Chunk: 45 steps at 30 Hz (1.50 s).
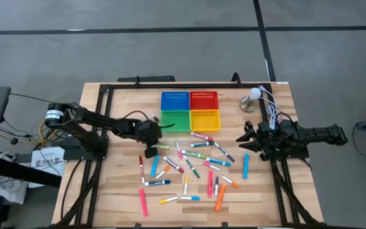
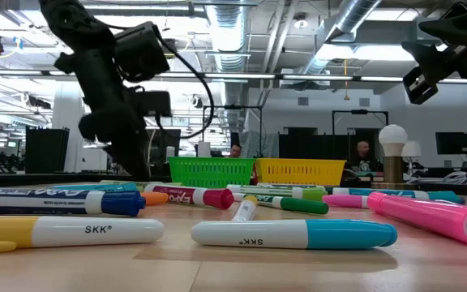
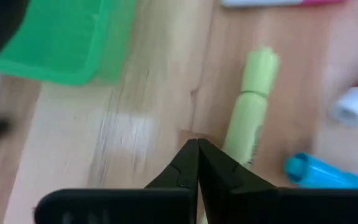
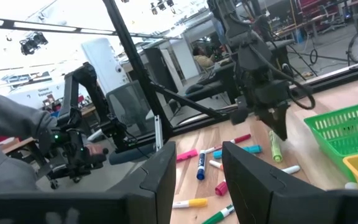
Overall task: Pick & Place Markers
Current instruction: Put the black small marker into the blue bin
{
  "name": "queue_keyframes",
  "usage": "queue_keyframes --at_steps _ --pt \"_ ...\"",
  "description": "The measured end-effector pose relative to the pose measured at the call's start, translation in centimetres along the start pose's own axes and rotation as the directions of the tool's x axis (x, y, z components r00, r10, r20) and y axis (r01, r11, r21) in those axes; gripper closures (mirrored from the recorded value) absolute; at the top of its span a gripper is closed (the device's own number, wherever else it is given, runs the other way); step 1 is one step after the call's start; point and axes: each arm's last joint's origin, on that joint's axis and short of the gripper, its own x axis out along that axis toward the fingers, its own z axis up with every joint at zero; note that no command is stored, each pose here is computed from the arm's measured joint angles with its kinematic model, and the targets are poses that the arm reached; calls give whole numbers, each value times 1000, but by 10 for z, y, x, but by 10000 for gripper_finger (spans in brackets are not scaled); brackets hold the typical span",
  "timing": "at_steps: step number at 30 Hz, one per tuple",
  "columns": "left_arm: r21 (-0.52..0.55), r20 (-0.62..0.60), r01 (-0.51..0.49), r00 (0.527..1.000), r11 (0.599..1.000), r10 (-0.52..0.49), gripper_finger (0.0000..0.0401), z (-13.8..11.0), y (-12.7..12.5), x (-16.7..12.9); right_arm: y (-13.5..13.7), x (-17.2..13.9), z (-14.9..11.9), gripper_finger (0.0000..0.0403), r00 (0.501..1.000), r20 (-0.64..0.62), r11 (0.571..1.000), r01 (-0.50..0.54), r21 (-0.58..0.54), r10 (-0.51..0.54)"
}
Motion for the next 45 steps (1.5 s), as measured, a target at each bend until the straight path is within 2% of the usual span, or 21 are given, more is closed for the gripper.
queue_keyframes --at_steps 9,12,14,18,20,22,25,29,31,35,41,45 --pt "-7 74 -28 997 1000 28 392 3 4 -32 0 0 0 283 1000 0 1000 0 0 0" --pt "28 79 -152 986 988 150 381 -1 9 -48 0 0 0 283 1000 0 1000 0 0 0" --pt "12 81 -255 964 967 253 367 -4 15 -57 0 0 0 283 1000 0 1000 0 0 0" --pt "-63 111 -295 947 953 300 320 -3 31 -68 0 0 0 283 1000 0 1000 0 0 0" --pt "-85 108 -292 948 953 300 291 -3 37 -68 0 0 0 283 1000 1 1000 2 0 -2" --pt "-58 96 -298 948 953 303 262 -3 43 -65 0 0 0 283 1000 1 1000 2 0 -2" --pt "72 86 -307 950 949 301 229 0 49 -55 0 0 0 283 1000 1 1000 2 0 -2" --pt "298 52 -301 953 906 299 208 1 57 -37 0 0 0 283 1000 1 1000 3 0 -3" --pt "338 24 -298 951 893 308 206 0 63 -27 0 0 0 283 1000 1 1000 3 0 -3" --pt "334 -45 -282 948 900 314 211 -6 78 -12 0 0 0 283 1000 1 1000 3 0 -3" --pt "276 -1 -269 960 923 280 227 -5 97 -8 0 0 0 283 1000 1 1000 4 18 -4" --pt "306 23 -224 973 925 228 235 -6 104 -9 0 0 0 283 1000 2 998 5 60 -6"
